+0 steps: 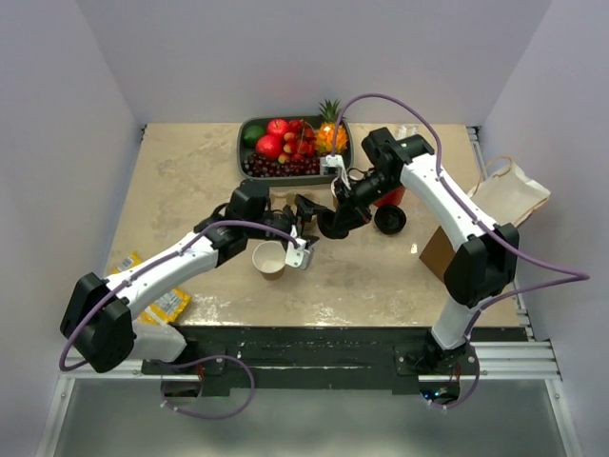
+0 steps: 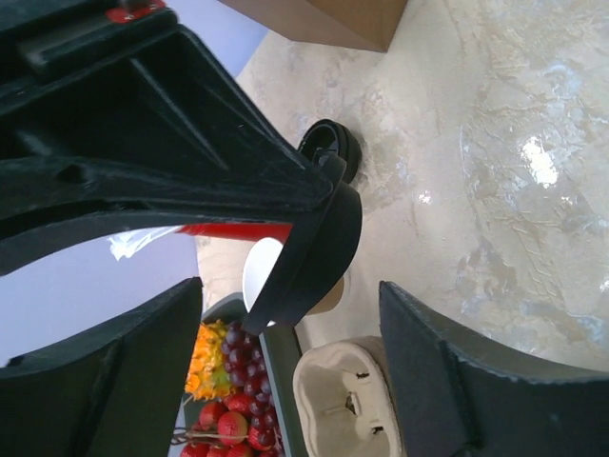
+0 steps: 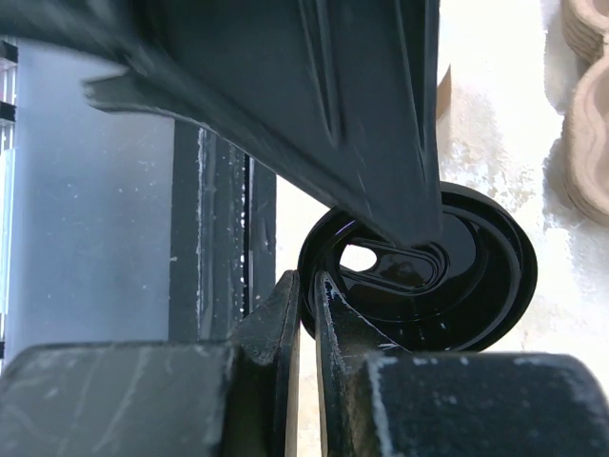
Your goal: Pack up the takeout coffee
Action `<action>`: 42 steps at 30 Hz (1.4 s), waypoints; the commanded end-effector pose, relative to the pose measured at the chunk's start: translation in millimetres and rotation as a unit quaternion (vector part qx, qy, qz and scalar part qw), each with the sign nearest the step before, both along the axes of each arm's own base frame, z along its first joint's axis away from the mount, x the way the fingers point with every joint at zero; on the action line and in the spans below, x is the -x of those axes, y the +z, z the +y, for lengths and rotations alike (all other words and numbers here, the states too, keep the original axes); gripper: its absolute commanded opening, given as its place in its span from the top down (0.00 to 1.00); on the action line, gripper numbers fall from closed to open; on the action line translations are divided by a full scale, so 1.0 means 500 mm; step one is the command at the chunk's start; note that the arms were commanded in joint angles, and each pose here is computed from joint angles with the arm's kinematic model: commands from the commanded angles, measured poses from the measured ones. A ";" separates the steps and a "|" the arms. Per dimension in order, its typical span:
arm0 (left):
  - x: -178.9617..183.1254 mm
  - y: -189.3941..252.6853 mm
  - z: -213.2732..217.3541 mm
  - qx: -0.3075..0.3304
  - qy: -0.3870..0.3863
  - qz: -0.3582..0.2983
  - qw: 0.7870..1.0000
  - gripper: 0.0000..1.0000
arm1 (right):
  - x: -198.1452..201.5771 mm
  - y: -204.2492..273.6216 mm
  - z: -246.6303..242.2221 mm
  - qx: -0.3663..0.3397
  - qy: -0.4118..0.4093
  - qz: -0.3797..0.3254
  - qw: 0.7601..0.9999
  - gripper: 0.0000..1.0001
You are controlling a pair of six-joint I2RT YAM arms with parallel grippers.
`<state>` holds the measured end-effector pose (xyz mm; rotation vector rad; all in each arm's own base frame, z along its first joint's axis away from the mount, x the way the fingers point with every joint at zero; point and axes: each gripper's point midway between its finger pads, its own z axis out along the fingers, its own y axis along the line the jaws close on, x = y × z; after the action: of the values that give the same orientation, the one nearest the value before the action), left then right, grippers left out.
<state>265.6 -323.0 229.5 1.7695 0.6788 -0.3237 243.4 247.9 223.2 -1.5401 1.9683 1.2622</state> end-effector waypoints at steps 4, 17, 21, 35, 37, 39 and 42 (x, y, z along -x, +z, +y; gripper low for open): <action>0.007 0.030 -0.036 0.008 -0.056 -0.075 0.996 0.36 | 0.022 0.023 0.009 -0.012 0.009 0.026 1.000 1.00; 0.007 0.010 -0.032 -0.035 -0.074 -0.088 0.993 0.76 | -0.002 0.031 0.023 -0.016 0.005 0.023 1.000 1.00; -0.001 0.004 -0.021 -0.045 -0.051 -0.075 0.995 0.84 | -0.015 0.050 0.025 -0.019 0.004 0.000 1.000 0.82; -0.063 0.129 0.153 0.052 0.229 0.227 0.945 0.95 | -0.217 0.210 0.006 -0.132 -0.182 -0.115 0.968 0.52; -0.050 0.120 0.184 0.052 0.258 0.309 0.914 0.95 | -0.235 0.212 0.008 -0.138 -0.203 -0.130 0.961 0.51; -0.041 0.130 0.212 0.065 0.262 0.352 0.896 0.94 | -0.255 0.190 0.010 -0.133 -0.222 -0.124 0.958 0.51; -0.014 0.114 0.235 0.087 0.274 0.426 0.858 0.94 | -0.272 0.178 0.018 -0.130 -0.242 -0.107 0.956 0.52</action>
<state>317.1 -211.1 298.2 1.2957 1.4466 -0.4258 356.1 248.3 293.5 -1.0452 1.8553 1.0754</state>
